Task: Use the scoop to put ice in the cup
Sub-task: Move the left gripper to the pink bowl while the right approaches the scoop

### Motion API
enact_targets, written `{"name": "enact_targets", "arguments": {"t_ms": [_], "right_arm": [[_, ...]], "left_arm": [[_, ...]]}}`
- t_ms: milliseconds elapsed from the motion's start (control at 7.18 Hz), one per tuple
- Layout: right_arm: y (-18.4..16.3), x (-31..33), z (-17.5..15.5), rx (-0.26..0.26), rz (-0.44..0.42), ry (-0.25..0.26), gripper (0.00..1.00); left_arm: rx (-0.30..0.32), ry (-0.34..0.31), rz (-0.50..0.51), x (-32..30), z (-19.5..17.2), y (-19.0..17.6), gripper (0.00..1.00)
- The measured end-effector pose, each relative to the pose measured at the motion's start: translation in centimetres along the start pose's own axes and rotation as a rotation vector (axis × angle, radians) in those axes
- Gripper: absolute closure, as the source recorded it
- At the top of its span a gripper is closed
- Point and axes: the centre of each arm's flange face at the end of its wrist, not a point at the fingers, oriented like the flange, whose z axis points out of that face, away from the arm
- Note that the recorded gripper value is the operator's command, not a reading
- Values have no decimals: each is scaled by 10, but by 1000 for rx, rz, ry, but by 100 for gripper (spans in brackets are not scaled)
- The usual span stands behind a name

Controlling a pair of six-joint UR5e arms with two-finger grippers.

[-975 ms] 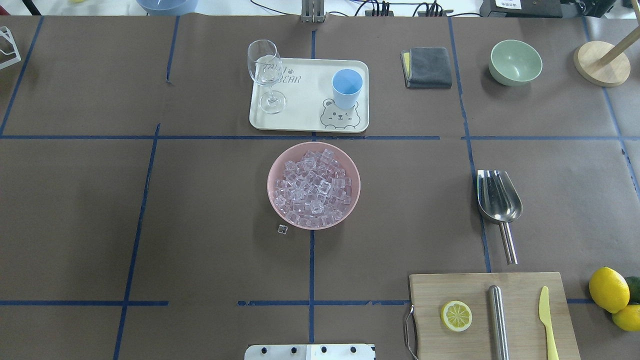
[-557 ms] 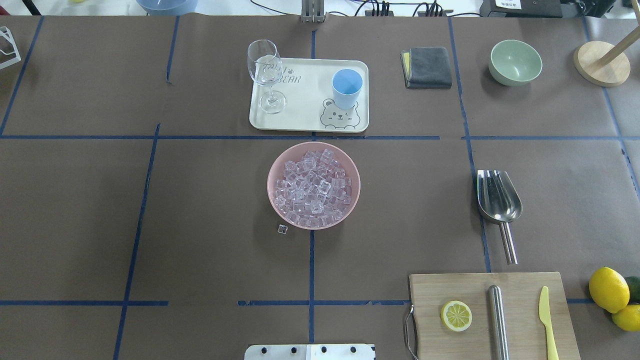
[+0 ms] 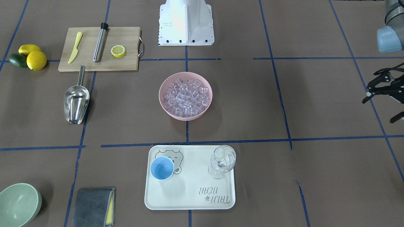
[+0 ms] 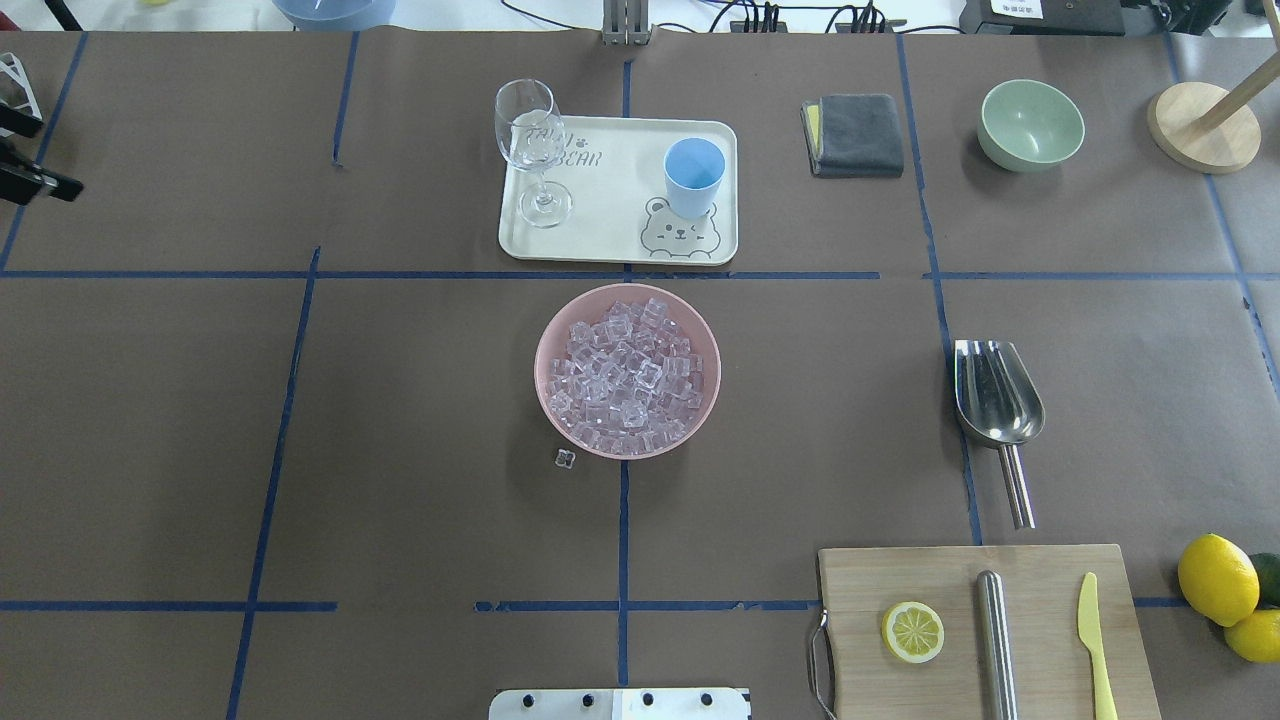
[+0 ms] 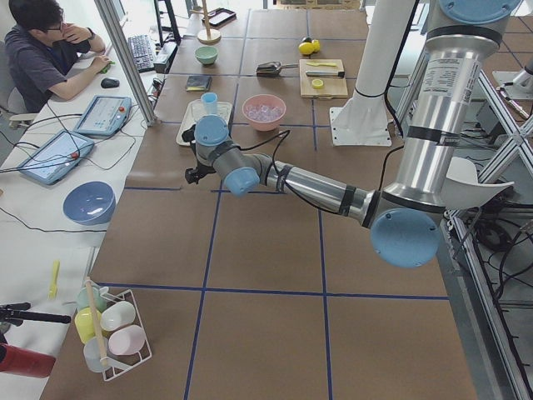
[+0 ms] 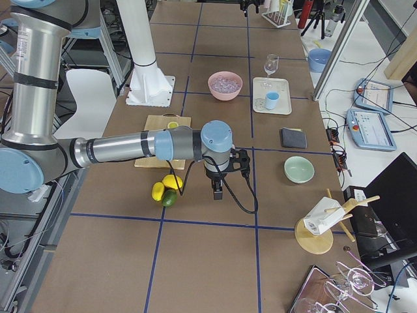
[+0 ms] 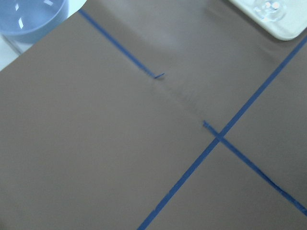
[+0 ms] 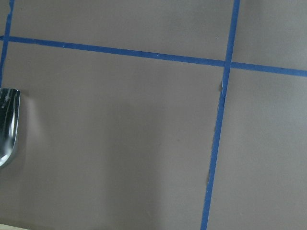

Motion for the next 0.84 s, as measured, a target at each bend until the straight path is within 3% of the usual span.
{"name": "enact_targets", "arguments": {"t_ms": [279,557,697,836], "right_arm": [[-5,-21,5,-10,-2,2,0],[-16,-65,26,5,-88,39,0],[-20,-87,41,12,-104,55,0],[-21,-108,53,21,-61,51,0]], "left_arm": [[60,109,160,57,53,-24,0],[96,220,273,115,105,-43,0],[113,245,321,143,133,-56,0],[139,240,362,166,157,-64,0]]}}
